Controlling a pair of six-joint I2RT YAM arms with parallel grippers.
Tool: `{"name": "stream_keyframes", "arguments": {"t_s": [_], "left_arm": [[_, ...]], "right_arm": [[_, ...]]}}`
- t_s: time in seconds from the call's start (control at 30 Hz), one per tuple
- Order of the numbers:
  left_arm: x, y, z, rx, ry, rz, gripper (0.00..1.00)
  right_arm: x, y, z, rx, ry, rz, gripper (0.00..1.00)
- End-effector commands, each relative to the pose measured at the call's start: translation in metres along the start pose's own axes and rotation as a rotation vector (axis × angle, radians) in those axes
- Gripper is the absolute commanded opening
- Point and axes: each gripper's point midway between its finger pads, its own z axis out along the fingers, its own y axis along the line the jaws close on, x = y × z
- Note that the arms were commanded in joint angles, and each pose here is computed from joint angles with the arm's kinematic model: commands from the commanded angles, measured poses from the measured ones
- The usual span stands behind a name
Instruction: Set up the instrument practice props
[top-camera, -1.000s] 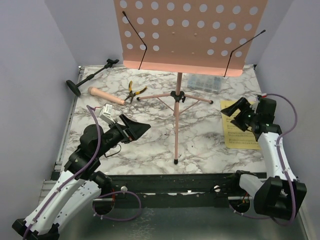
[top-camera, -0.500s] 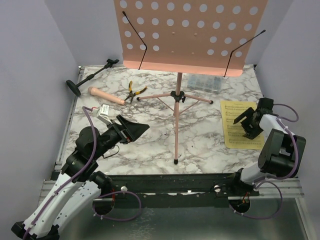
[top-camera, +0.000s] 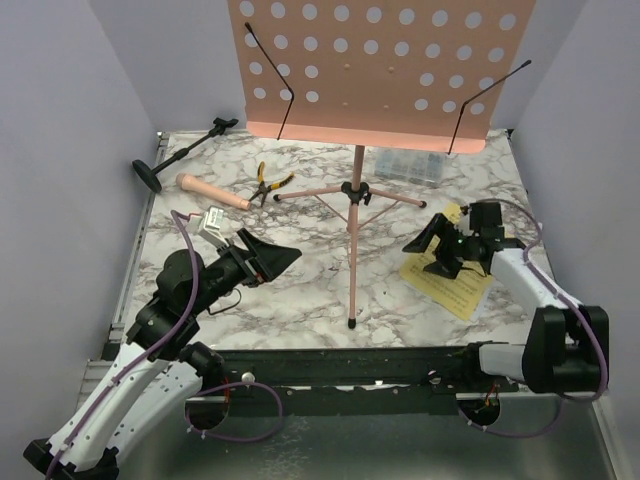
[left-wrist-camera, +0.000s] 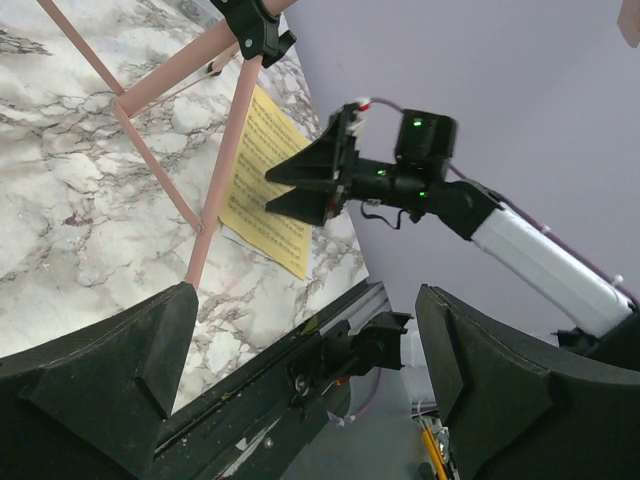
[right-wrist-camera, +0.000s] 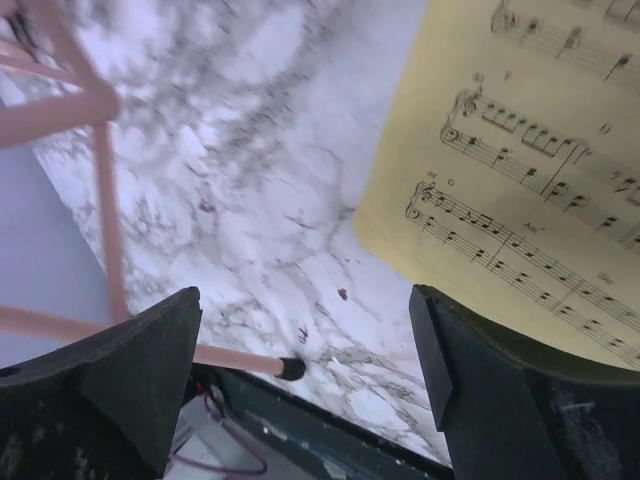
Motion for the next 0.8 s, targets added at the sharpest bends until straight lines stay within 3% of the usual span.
{"name": "stream_keyframes", "arguments": {"t_s": [0.0, 0.13, 0.33, 0.5, 0.63, 0.77], "left_arm": [[0.001, -0.005, 0.001, 0.024, 0.014, -0.010, 0.99], [0.000, -0.011, -0.001, 0.038, 0.015, -0.014, 0.99], [-0.002, -0.015, -0.007, 0.059, -0.002, -0.027, 0.99], [0.000, -0.013, -0.008, 0.060, -0.001, -0.028, 0.99], [0.000, -0.014, -0.007, 0.065, 0.007, 0.016, 0.99], [-0.002, -0.019, -0.008, 0.074, 0.016, 0.078, 0.99]], "right_arm": [[-0.052, 0.049, -0.050, -0.050, -0.265, -0.137, 0.94], [-0.101, -0.023, -0.073, 0.178, -0.380, 0.076, 0.94], [-0.110, -0.123, -0.096, 0.128, -0.450, 0.448, 0.85], [-0.109, -0.154, -0.111, 0.268, -0.562, 0.462, 0.84], [-0.107, -0.161, -0.105, 0.277, -0.546, 0.449, 0.79], [-0.104, -0.169, -0.094, 0.281, -0.493, 0.466, 0.79]]}}
